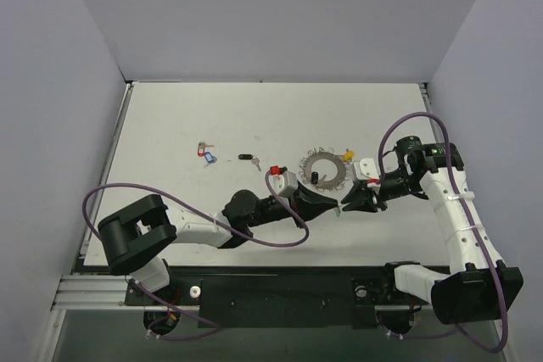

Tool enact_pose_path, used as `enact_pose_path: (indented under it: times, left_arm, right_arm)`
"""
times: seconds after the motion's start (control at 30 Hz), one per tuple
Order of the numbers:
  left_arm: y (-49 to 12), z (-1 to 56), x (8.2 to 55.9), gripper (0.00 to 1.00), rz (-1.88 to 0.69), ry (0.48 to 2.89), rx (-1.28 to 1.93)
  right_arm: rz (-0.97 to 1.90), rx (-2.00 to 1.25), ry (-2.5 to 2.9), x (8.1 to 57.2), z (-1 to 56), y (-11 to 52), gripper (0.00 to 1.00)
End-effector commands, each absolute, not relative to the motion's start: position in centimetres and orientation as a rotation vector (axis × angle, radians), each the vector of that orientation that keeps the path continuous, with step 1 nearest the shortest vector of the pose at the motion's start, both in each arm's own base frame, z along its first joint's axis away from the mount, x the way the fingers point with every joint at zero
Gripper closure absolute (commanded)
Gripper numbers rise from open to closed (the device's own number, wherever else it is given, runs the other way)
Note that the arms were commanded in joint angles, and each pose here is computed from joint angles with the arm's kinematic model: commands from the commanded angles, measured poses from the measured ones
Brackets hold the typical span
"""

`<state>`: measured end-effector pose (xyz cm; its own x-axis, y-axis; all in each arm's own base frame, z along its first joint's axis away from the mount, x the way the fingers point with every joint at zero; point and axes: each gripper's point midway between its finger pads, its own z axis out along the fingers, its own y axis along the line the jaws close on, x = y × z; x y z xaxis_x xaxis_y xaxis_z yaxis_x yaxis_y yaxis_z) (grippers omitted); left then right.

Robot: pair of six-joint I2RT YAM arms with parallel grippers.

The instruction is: Put the keys on the keyring

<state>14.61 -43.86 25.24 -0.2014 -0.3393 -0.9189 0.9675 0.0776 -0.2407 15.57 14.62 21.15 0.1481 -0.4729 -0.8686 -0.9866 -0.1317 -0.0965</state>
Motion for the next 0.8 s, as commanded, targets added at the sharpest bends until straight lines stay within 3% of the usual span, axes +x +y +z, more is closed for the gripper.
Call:
enact_pose_path:
  times: [0.0, 0.13, 0.67, 0.77]
  left_arm:
    - [-40.88, 34.75, 13.33, 1.00, -1.462, 0.763, 0.613]
    - [-41.00, 34.53, 13.46, 1.00, -1.460, 0.771, 0.608]
    - [-41.44, 34.57, 13.46, 1.00, -1.469, 0.770, 0.601]
    - [-41.48, 34.51, 13.47, 1.00, -1.470, 0.772, 0.601]
  right_arm:
    - [1.174, -1.619, 1.526, 10.81, 22.71, 15.07, 0.85]
    - [1.186, -1.611, 1.514, 10.61, 22.91, 15.32, 0.91]
    - [1.216, -1.592, 1.507, 10.64, 22.73, 15.73, 0.91]
    - [1.216, -1.583, 1.524, 10.85, 22.63, 15.75, 1.00]
